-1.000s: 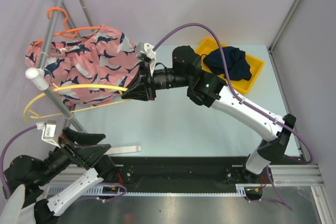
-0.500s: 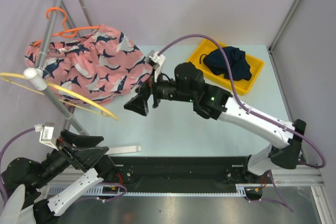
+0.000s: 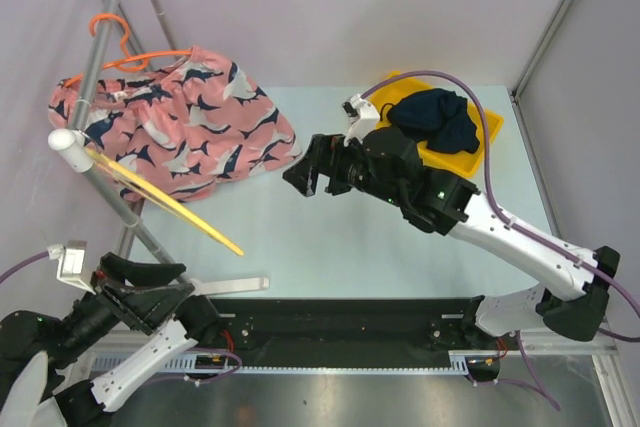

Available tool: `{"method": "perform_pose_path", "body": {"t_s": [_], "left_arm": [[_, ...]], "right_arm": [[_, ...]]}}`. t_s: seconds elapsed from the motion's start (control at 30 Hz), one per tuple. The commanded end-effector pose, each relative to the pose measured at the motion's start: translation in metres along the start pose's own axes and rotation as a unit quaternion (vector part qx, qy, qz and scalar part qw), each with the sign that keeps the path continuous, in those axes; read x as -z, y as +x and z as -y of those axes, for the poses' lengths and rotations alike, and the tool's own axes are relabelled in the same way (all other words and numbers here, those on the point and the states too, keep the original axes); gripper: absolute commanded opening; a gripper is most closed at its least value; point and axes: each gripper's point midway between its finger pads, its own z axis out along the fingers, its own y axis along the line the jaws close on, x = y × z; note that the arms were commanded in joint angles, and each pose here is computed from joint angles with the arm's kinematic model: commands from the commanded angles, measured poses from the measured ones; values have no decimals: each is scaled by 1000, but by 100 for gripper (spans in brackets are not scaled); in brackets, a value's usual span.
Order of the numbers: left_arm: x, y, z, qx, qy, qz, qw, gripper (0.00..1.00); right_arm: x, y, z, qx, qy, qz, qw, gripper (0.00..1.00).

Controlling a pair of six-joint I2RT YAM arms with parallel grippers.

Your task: Remove the shorts from the hanger

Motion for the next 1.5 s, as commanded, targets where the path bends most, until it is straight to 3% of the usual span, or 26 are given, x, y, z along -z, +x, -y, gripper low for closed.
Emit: {"method": "perform_pose_path", "body": {"t_s": [0.0, 0.27, 0.43, 0.57, 0.9, 1.23, 1.33, 1.47], "left_arm": [[-2, -1, 3, -6, 0, -9, 1000, 100], [-2, -5, 8, -35, 21, 0, 999, 100], [6, -17, 13, -81, 29, 18, 996, 100], [10, -20, 16, -114, 39, 20, 992, 100], [8, -16, 14, -147, 48, 19, 988, 100], [0, -17, 12, -140, 30, 5, 990, 100], [1, -19, 3, -127, -2, 5, 992, 100], [2, -19, -3, -115, -28, -6, 993, 100]], "right_arm": [[-25, -5, 18, -4, 26, 15, 1000, 100], [-74, -60, 28, 73, -33, 82, 993, 100], [-126, -66, 25, 190, -75, 83, 975, 100], [-158, -94, 14, 242, -88, 122, 959, 100], [-213, -140, 11, 275, -133, 194, 932, 100], [-234, -131, -5, 253, -238, 207, 915, 99], [-231, -129, -21, 240, -277, 212, 906, 92], [-238, -116, -31, 228, -305, 207, 901, 76]]}}
